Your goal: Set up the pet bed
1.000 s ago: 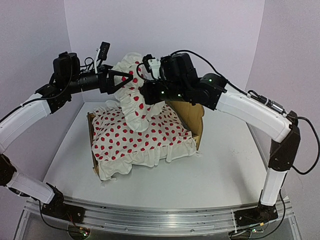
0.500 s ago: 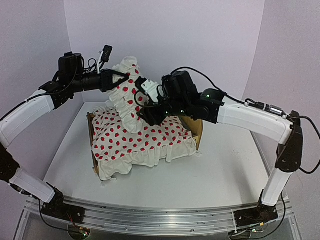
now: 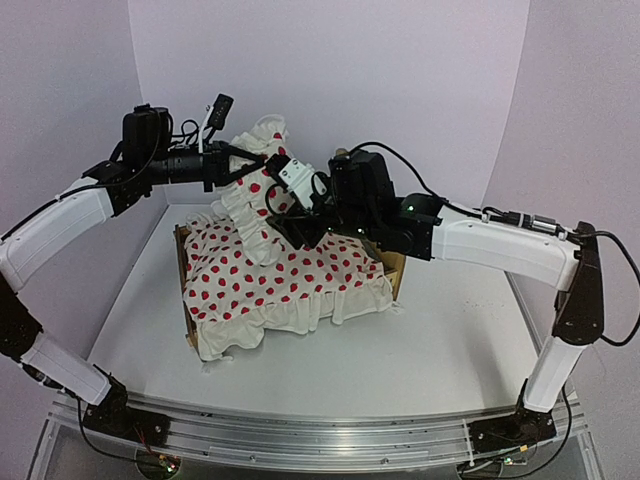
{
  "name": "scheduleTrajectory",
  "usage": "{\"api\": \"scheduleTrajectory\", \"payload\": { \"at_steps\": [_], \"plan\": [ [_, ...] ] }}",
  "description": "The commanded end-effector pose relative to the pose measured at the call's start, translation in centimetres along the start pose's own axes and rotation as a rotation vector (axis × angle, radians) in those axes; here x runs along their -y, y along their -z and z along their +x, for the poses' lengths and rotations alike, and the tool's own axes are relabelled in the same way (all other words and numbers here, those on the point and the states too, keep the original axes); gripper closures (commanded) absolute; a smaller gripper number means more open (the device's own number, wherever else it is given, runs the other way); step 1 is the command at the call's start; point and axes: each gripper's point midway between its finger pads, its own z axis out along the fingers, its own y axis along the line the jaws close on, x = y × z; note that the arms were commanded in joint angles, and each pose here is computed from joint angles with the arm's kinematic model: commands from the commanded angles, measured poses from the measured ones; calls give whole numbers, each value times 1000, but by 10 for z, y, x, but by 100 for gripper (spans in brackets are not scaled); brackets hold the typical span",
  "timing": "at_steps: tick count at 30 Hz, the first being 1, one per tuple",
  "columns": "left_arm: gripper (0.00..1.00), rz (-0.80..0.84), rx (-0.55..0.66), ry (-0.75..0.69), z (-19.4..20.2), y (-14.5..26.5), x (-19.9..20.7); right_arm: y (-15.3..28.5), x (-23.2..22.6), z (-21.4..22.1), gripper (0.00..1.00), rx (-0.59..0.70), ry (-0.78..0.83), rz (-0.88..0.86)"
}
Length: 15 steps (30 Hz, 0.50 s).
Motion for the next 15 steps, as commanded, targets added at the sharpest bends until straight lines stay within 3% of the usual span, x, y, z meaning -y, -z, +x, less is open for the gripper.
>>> {"api": "scheduleTrajectory", "payload": {
  "at_steps": [1,2,3,7,9,10,12,13,15],
  "plan": [
    [100,55,26,-99,-19,3,15,23,26,-48,25,148,-4,104],
    [100,69,26,-106,-19,3,16,22,27,-49,27,155,-4,109],
    [100,86,27,-105,-19,3,19,19,27,-48,36,157,-3,113],
    [100,56,18,-37,-18,-1,6,11,34,-53,93,167,-29,154],
    [97,-11,11,-10,-16,0,-13,9,43,-55,100,161,-61,192],
    [90,-56,12,-8,-17,4,-25,9,47,-54,100,152,-74,207],
    [49,-184,28,-34,-21,12,-52,7,59,-45,100,97,-90,266],
    [34,-245,38,-57,-25,18,-64,7,69,-40,100,59,-95,314],
    [16,-349,52,-123,-35,30,-82,5,94,-12,100,-83,-131,407]
  ]
}}
